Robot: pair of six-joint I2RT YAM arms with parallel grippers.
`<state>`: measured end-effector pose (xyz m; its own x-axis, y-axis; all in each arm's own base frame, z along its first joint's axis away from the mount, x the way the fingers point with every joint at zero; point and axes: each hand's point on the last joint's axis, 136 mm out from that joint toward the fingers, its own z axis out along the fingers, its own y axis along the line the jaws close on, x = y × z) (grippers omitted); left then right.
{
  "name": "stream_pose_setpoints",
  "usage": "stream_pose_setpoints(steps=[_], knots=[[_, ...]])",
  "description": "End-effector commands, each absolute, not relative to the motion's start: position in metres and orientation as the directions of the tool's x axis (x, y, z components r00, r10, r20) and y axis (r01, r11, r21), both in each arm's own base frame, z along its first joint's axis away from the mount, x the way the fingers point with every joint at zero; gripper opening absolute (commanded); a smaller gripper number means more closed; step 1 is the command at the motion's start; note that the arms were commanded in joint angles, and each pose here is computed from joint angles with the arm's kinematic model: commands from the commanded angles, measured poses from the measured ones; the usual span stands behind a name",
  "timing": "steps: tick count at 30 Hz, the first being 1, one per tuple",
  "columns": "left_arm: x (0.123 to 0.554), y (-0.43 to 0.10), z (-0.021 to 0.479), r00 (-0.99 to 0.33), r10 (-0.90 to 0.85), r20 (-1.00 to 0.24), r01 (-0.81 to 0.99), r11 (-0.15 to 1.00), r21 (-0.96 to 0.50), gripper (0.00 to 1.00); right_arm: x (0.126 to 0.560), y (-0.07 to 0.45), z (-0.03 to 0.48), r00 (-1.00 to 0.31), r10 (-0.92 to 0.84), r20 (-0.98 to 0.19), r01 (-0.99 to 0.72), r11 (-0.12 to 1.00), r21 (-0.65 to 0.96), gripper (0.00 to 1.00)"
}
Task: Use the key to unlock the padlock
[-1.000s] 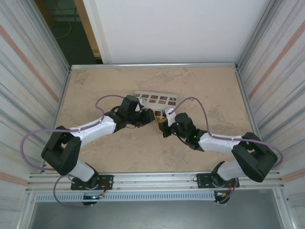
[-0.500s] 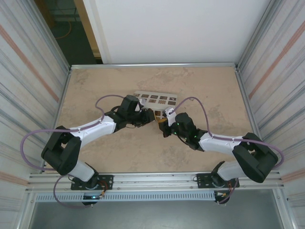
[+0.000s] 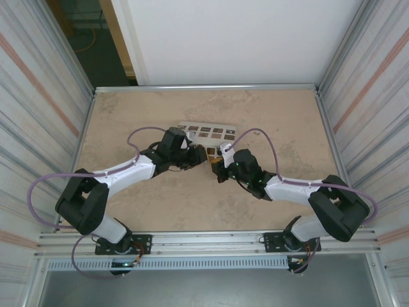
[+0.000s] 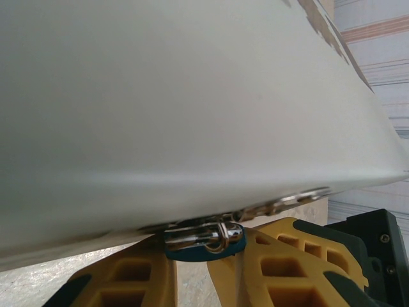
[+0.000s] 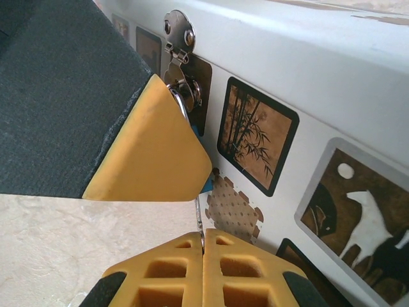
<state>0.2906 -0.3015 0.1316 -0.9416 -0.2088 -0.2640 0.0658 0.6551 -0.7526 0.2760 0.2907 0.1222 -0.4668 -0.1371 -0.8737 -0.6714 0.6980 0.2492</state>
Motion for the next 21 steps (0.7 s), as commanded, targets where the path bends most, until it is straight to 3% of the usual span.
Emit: stream_pose_setpoints(steps=[1, 13, 21], knots=[[0.279, -0.309, 0.137, -0.954, -0.175, -0.244, 0.085, 0.622, -0.779, 0.15, 0.288, 0.306, 0.170, -0.369, -0.044, -0.928, -0.714, 0.653, 0.253, 0.00], [0.277, -0.310, 0.141, -0.954, -0.181, -0.238, 0.083, 0.605, -0.792, 0.15, 0.289, 0.302, 0.179, -0.405, 0.020, -0.914, -0.737, 0.585, 0.339, 0.00], [0.275, -0.312, 0.150, -0.955, -0.189, -0.229, 0.081, 0.577, -0.813, 0.15, 0.294, 0.298, 0.170, -0.380, -0.013, -0.925, -0.730, 0.619, 0.291, 0.00]])
